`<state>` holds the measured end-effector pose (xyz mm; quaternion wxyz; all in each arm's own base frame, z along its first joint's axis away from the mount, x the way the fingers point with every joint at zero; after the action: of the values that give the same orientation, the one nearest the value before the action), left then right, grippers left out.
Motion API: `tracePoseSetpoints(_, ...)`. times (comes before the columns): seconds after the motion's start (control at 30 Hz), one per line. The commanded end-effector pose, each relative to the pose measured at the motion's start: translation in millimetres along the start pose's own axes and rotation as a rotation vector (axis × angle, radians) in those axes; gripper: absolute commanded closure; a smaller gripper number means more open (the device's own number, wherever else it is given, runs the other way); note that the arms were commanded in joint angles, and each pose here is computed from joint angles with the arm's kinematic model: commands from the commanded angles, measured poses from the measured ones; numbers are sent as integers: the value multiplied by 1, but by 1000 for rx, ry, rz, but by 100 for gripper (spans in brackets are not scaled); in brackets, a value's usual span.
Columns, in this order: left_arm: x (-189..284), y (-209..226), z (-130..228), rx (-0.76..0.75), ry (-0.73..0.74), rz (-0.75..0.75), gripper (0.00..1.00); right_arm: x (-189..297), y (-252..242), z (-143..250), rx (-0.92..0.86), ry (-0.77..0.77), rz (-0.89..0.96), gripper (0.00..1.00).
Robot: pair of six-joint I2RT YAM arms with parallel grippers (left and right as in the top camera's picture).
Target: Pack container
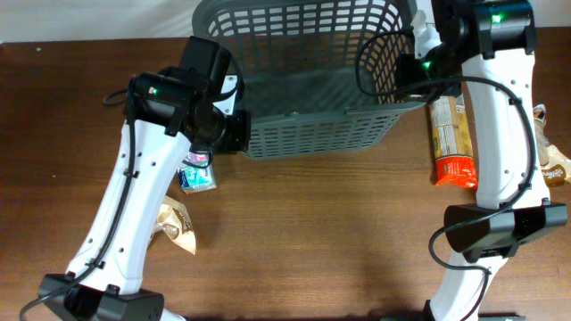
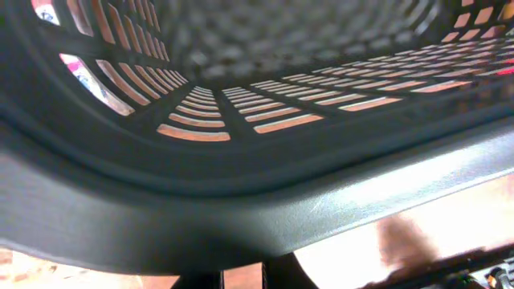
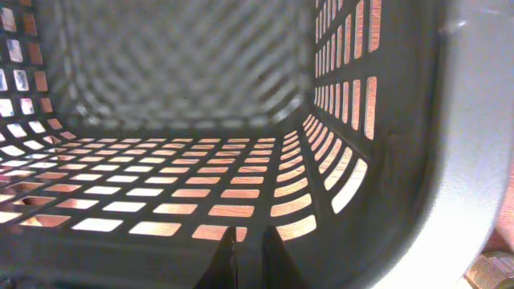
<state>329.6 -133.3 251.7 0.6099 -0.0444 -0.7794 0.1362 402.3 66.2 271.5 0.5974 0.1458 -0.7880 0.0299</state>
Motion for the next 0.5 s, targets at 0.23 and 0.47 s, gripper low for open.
tracePoseSetpoints(0.23,-4,9,-12,-1,-37,-34,98,-6,4,2,16,25,-11,96)
tracePoseSetpoints(0.47,-2,19,-17,27,-44,-41,98,-6,4,2,16,25,-12,96)
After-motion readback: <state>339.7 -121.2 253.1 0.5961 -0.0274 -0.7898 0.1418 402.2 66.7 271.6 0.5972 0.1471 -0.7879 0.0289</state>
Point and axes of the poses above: each gripper's point midway between its finger pads, its own x axis back along the fingers, its own y axis along the line the jaws close on, z = x × y, the point moved 1 cm from there along x, back along the fingers, and after that the axes turned 13 degrees about x, right-handed, at the moved point
